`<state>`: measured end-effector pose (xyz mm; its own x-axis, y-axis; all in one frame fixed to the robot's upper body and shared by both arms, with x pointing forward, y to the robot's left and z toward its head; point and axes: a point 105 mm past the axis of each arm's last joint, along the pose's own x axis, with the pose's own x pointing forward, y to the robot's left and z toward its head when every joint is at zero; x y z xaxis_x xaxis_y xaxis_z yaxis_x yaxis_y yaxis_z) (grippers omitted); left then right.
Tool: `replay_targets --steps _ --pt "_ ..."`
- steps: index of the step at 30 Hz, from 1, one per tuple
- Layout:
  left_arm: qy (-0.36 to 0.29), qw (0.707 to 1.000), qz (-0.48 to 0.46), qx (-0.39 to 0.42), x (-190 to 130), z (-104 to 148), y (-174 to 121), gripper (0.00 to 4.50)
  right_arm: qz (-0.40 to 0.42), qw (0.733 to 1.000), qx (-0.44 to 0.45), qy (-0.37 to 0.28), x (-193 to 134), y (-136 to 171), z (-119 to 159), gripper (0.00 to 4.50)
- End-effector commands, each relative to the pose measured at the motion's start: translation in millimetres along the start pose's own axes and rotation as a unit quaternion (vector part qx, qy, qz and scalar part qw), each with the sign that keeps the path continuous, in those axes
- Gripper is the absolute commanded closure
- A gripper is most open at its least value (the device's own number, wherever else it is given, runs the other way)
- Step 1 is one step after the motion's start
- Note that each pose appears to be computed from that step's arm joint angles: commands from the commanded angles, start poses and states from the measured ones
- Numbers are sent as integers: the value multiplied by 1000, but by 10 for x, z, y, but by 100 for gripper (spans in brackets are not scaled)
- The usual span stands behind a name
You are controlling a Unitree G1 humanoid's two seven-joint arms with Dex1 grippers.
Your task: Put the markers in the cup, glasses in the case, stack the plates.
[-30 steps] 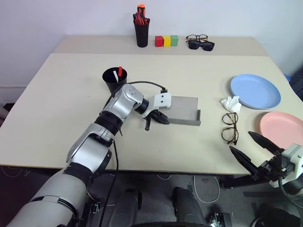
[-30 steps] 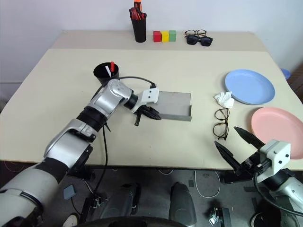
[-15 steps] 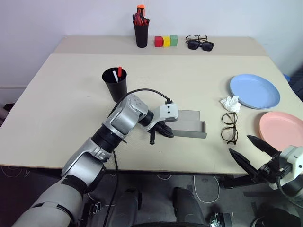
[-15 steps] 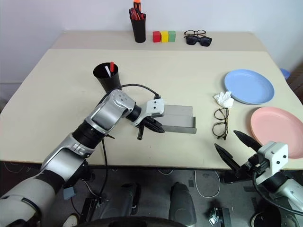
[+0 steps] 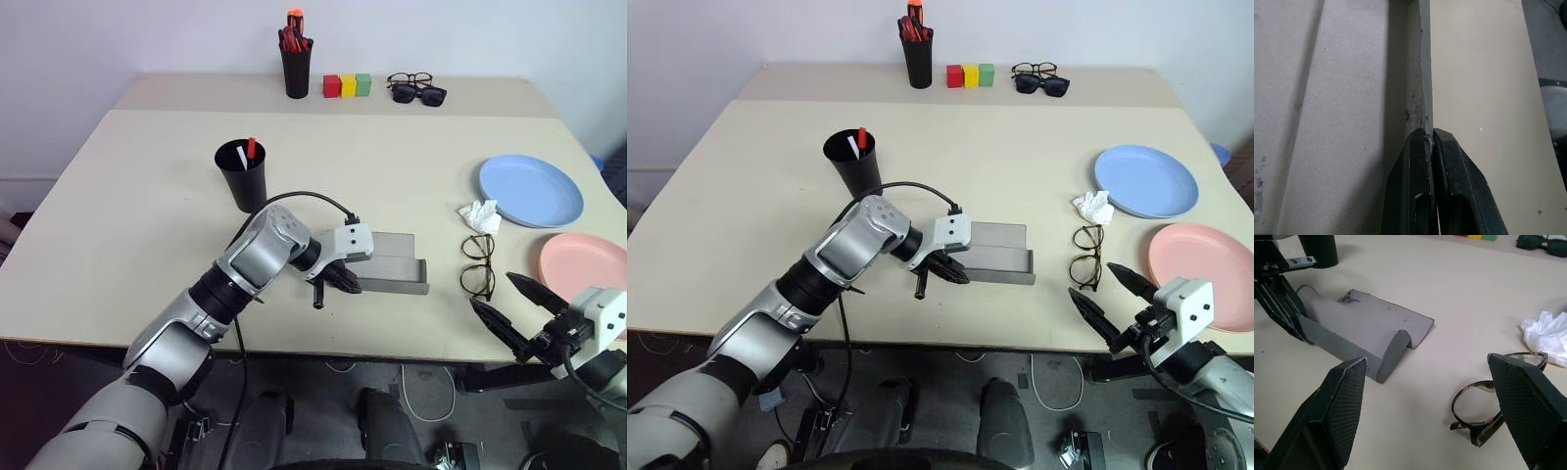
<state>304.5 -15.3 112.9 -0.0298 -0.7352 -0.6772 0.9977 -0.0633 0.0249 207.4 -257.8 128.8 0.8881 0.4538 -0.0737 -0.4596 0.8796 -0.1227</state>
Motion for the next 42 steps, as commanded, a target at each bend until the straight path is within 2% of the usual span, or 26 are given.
replay_targets --steps 1,8,9,10,15,20,26,29,30,32,36,39,42 --pt "-9 1000 -3 19 31 107 -18 445 -1 1000 -19 -17 -16 6 147 49" --pt "-15 1000 -7 26 128 197 -27 445 -7 1000 -18 -16 -32 16 190 49" --pt "-12 999 -11 30 128 186 -37 385 -8 1000 -18 -16 -32 15 193 49" --pt "-11 999 -14 31 126 177 -47 353 -9 1000 -17 -14 -32 10 194 49" --pt "-13 999 4 30 103 176 -9 109 -16 1000 4 -11 -13 -51 207 49" --pt "-40 998 28 50 -50 249 24 109 -32 999 43 -2 43 -230 220 49" --pt "-114 986 73 95 -326 418 36 109 -35 993 106 36 96 -461 180 49" --pt "-230 955 122 139 -617 598 1 109 -26 986 155 63 121 -586 122 49" --pt "-250 948 136 145 -698 588 -10 109 -24 983 168 68 134 -625 109 49" --pt "-255 944 153 145 -796 482 -33 109 -20 979 185 79 161 -698 86 49" --pt "-315 936 125 92 -1046 244 -191 109 -8 967 233 99 263 -832 -6 49" --pt "-311 938 120 98 -1081 58 -310 109 4 960 257 109 326 -869 -66 49" --pt "-307 945 95 61 -1111 -114 -407 109 16 954 272 124 388 -886 -147 49"
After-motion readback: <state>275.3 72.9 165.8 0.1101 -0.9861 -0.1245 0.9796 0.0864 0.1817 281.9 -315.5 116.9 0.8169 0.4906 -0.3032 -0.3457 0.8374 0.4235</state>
